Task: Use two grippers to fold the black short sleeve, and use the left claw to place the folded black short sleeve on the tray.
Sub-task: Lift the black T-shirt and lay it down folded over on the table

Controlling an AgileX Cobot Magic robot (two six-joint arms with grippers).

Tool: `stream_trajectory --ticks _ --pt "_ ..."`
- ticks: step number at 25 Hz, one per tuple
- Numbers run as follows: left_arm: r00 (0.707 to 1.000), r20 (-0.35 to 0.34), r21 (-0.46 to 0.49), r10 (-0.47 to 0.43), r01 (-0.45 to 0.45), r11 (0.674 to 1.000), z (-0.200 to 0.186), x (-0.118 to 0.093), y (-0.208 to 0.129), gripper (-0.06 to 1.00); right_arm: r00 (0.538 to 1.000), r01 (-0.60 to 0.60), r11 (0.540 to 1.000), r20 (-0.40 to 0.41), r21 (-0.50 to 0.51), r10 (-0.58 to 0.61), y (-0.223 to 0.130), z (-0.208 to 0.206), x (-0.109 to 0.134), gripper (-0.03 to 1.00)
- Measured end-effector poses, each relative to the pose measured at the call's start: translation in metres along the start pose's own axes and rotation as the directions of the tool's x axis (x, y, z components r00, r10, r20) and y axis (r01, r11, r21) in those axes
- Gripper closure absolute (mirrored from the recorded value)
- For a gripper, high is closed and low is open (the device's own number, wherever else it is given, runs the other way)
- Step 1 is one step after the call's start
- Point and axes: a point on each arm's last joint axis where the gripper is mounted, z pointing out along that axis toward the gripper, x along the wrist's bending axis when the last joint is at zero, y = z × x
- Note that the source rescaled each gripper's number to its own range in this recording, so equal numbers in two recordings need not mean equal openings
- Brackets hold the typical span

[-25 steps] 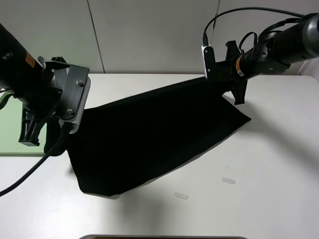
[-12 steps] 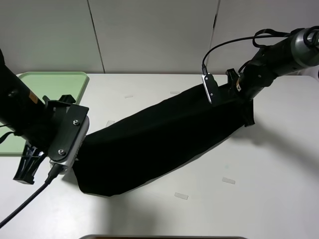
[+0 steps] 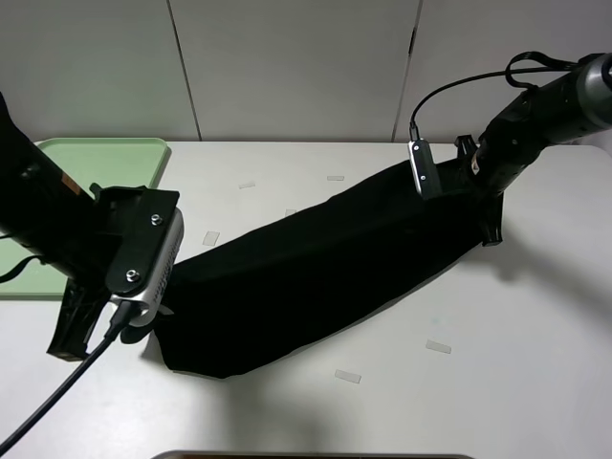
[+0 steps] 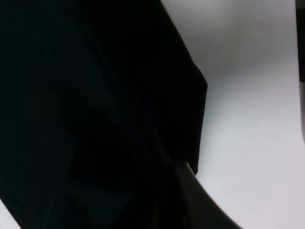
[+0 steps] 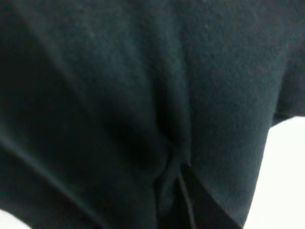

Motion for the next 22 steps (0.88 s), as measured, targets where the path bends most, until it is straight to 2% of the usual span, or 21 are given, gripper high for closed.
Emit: stream_trajectory --ticks 2,4,6,7,8,9,10,11,12,13,16,22 --pt "0.999 0.032 0.015 0.008 -0.009 1.000 0.000 -0.003 -0.002 0.92 1.000 -0.008 1.000 -0.008 0.003 0.008 -0.002 0.000 0.001 0.96" --pt "0.990 0.140 0.072 0.029 -0.039 0.997 0.001 -0.014 -0.009 0.86 0.999 -0.015 1.000 -0.032 0.026 0.016 -0.011 0.001 0.003 0.96" --pt "0.977 0.209 0.116 0.037 -0.063 0.991 0.001 -0.021 -0.016 0.76 0.998 -0.012 0.999 -0.058 0.052 0.015 -0.020 0.002 0.004 0.95" --pt "0.976 0.217 0.121 0.037 -0.065 0.991 0.001 -0.022 -0.017 0.69 0.997 -0.016 0.998 -0.071 0.059 0.020 -0.023 0.002 0.005 0.88" --pt "0.976 0.216 0.122 0.038 -0.066 0.990 0.001 -0.022 -0.017 0.63 0.997 -0.024 0.998 -0.079 0.057 0.029 -0.024 0.002 0.006 0.80" --pt "0.976 0.216 0.122 0.038 -0.066 0.990 0.001 -0.022 -0.017 0.63 0.996 -0.031 0.998 -0.082 0.054 0.035 -0.023 0.002 0.006 0.68" --pt "0.975 0.220 0.125 0.039 -0.068 0.990 0.001 -0.022 -0.017 0.47 0.995 -0.043 0.998 -0.084 0.049 0.047 -0.023 0.002 0.006 0.50" --pt "0.975 0.219 0.125 0.039 -0.068 0.990 0.001 -0.022 -0.017 0.41 0.995 -0.054 0.998 -0.087 0.045 0.058 -0.022 0.002 0.007 0.31" --pt "0.975 0.217 0.124 0.040 -0.068 0.990 0.001 -0.022 -0.017 0.35 0.994 -0.060 0.997 -0.085 0.040 0.063 -0.022 0.002 0.006 0.17" --pt "0.977 0.211 0.123 0.040 -0.068 0.990 0.001 -0.021 -0.017 0.31 0.994 -0.063 0.997 -0.083 0.038 0.066 -0.021 0.002 0.006 0.09" --pt "0.980 0.196 0.117 0.040 -0.064 0.991 0.002 -0.020 -0.016 0.27 0.994 -0.061 0.998 -0.085 0.036 0.064 -0.020 0.002 0.006 0.00" --pt "0.984 0.175 0.108 0.039 -0.058 0.992 0.002 -0.018 -0.015 0.25 0.997 -0.014 0.999 -0.081 0.031 0.016 -0.003 -0.012 0.004 -0.03"
